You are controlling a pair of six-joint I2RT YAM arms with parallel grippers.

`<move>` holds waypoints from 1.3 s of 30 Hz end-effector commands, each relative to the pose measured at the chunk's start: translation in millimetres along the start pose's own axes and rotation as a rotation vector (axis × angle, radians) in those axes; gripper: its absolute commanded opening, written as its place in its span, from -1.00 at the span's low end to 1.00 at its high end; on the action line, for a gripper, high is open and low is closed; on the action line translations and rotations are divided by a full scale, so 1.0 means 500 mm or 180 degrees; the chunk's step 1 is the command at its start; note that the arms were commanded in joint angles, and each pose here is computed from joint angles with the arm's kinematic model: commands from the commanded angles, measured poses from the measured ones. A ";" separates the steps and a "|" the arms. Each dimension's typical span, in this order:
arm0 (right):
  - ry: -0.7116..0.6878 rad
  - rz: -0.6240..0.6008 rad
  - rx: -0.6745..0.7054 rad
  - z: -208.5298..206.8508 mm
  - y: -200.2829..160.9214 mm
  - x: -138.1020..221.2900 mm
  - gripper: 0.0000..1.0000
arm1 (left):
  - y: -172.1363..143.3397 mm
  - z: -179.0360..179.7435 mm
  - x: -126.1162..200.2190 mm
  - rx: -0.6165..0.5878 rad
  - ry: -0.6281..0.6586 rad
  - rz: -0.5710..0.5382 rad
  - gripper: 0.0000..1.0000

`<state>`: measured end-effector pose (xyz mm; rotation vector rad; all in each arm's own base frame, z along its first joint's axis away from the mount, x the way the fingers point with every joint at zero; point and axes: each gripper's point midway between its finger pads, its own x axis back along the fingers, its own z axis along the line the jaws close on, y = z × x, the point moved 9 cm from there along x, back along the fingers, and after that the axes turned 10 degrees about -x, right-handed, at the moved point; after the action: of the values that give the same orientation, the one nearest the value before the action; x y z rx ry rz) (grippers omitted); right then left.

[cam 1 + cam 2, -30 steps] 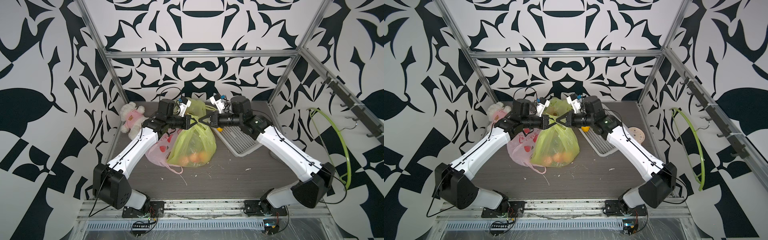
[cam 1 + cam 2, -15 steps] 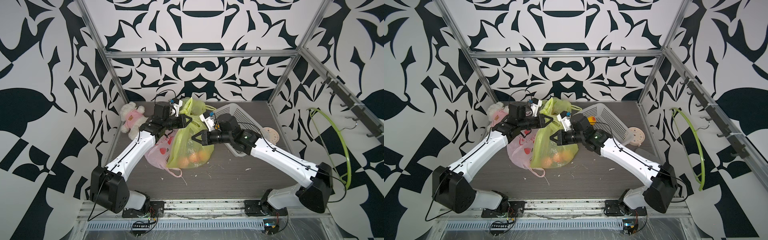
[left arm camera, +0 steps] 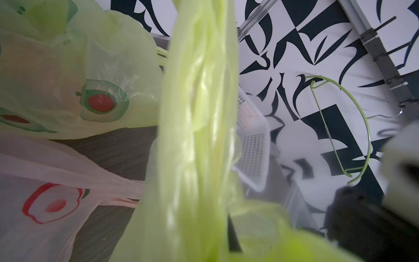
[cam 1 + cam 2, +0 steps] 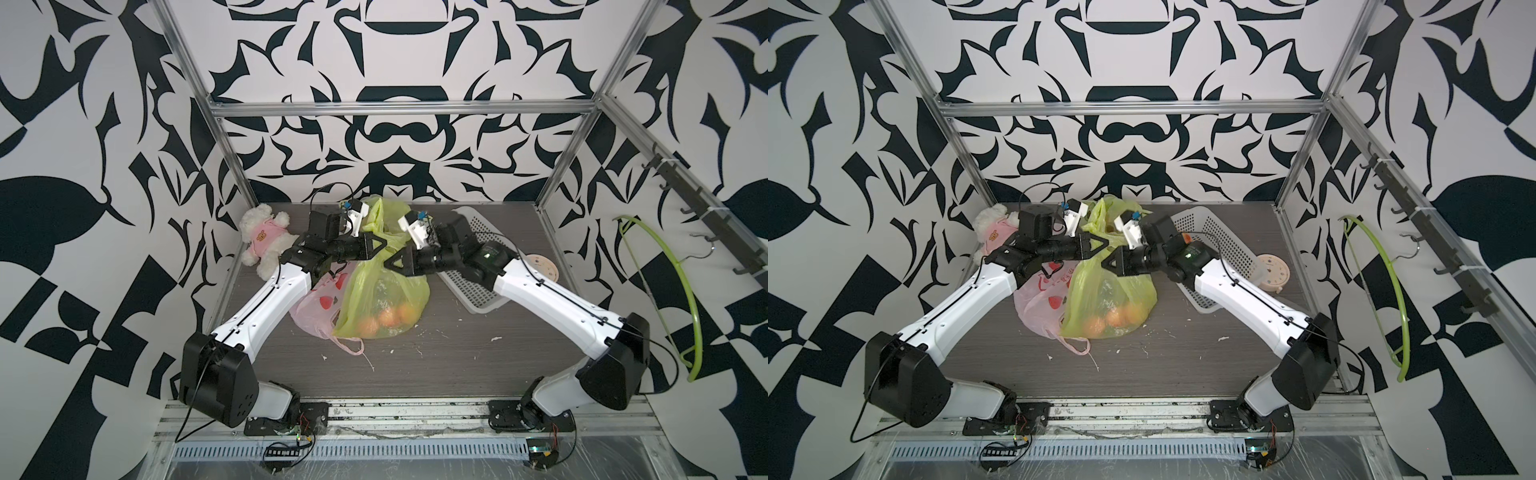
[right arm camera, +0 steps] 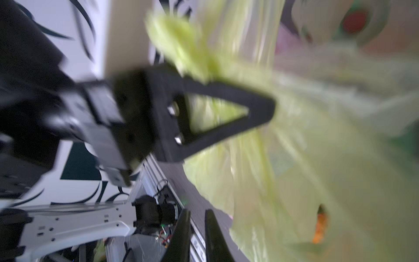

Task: Place the peach into a plastic bag & tie a knot
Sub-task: Cross the plastic bag at the center of the board.

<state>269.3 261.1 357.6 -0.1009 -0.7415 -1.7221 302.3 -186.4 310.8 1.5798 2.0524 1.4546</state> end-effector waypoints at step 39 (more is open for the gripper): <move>0.0810 -0.0040 -0.0255 0.052 0.237 -0.018 -1.00 | -0.030 -0.040 0.030 -0.0207 -0.0502 0.0233 -0.68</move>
<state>383.7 281.8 378.8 -0.0849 -0.4342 -1.7132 281.8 -188.1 318.7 1.6745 1.8692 1.3610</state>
